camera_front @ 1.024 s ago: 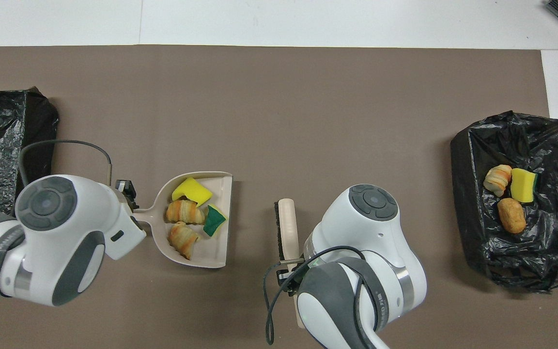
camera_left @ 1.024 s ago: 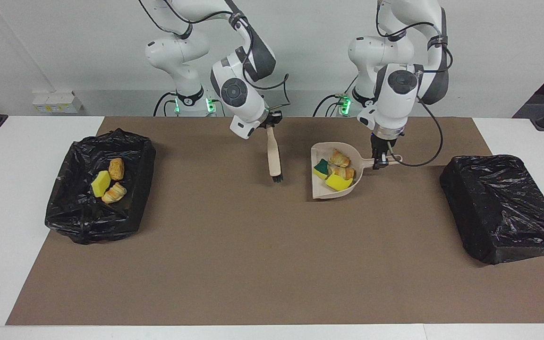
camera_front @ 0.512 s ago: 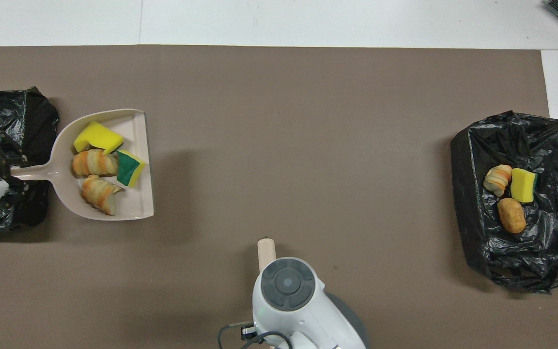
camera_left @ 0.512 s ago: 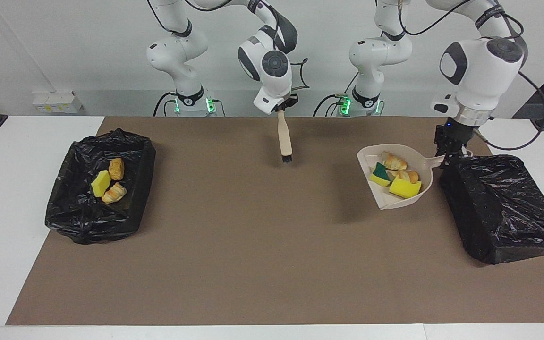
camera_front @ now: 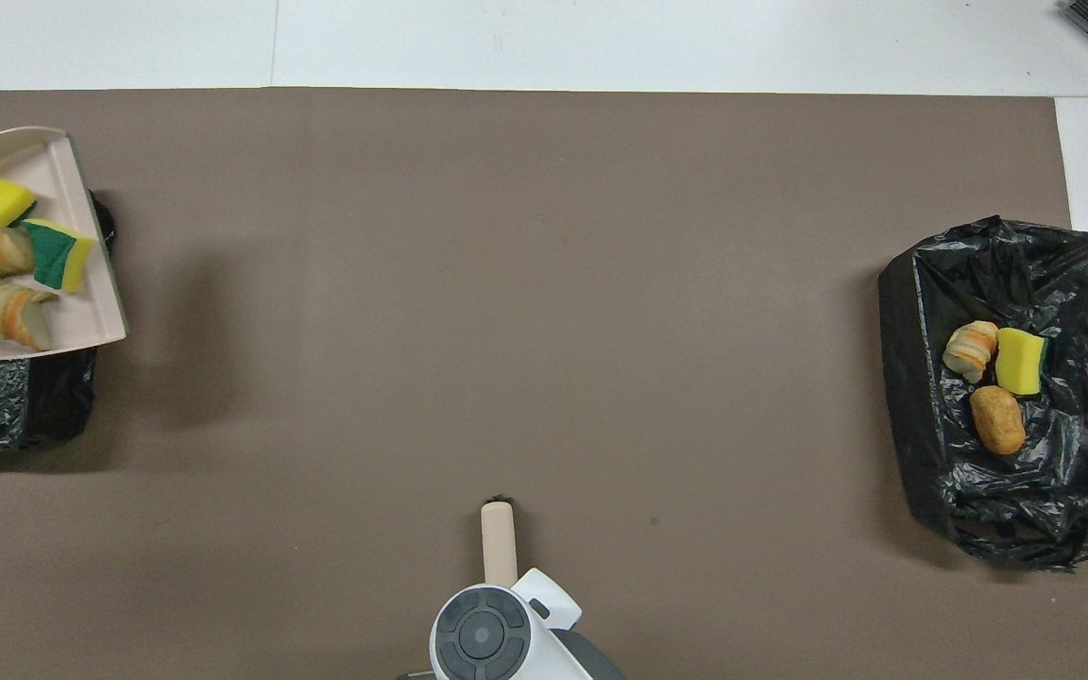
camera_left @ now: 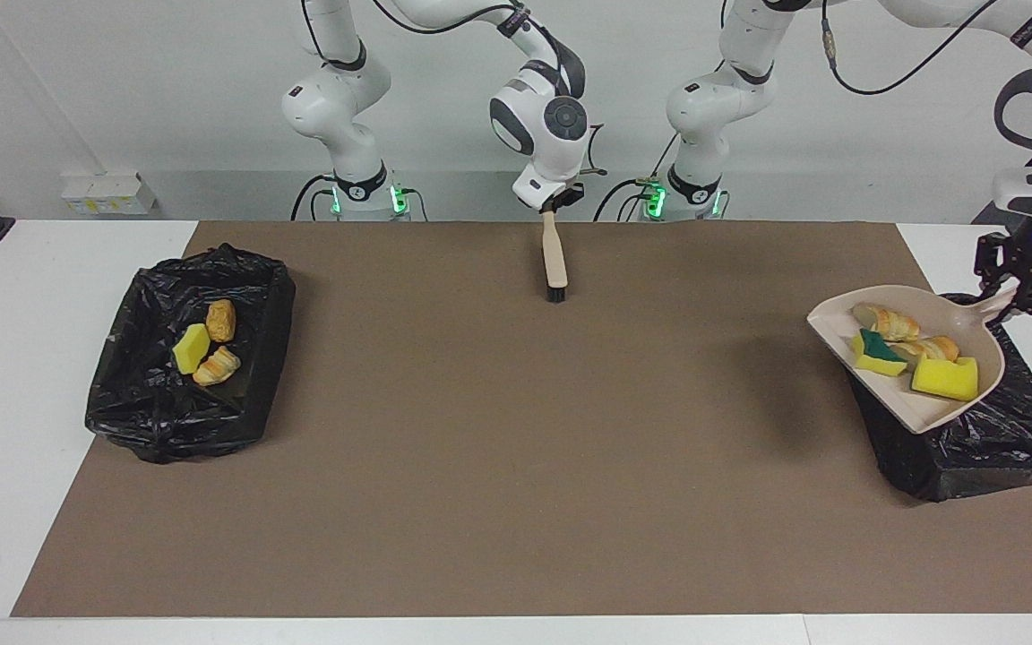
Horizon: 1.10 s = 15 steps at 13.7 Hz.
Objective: Sweep and dump trash in bin
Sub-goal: 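Tip the dustpan over the black bag with the left gripper, then bring the empty dustpan back and set it down with the left gripper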
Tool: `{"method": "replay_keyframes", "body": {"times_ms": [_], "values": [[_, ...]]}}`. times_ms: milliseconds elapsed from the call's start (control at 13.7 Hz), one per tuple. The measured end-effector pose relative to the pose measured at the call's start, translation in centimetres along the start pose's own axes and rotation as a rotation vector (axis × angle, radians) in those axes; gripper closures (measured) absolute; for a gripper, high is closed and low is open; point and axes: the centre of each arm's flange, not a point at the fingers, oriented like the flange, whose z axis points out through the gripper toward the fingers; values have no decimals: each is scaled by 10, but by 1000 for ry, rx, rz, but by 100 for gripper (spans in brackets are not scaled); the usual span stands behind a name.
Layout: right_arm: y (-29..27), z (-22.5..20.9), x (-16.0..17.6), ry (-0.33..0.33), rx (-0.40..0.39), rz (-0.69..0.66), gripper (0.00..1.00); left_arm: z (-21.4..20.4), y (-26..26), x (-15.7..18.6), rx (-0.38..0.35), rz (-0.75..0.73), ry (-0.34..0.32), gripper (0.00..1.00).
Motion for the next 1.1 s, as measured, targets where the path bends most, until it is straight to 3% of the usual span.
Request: {"method": "replay_keyframes", "body": {"times_ms": [366, 439, 659, 878, 1098], "values": [[1, -3, 3, 4, 5, 4, 74, 25, -23, -55, 60, 97, -236, 67], [1, -4, 3, 8, -5, -2, 67, 28, -24, -66, 61, 123, -290, 67], [1, -40, 10, -2, -60, -18, 32, 23, -25, -79, 42, 211, -472, 67], [35, -126, 41, 27, 17, 16, 1, 15, -29, -78, 30, 303, -634, 67], [102, -188, 73, 55, 75, -4, 0, -12, -32, -75, 54, 350, -749, 67]]}}
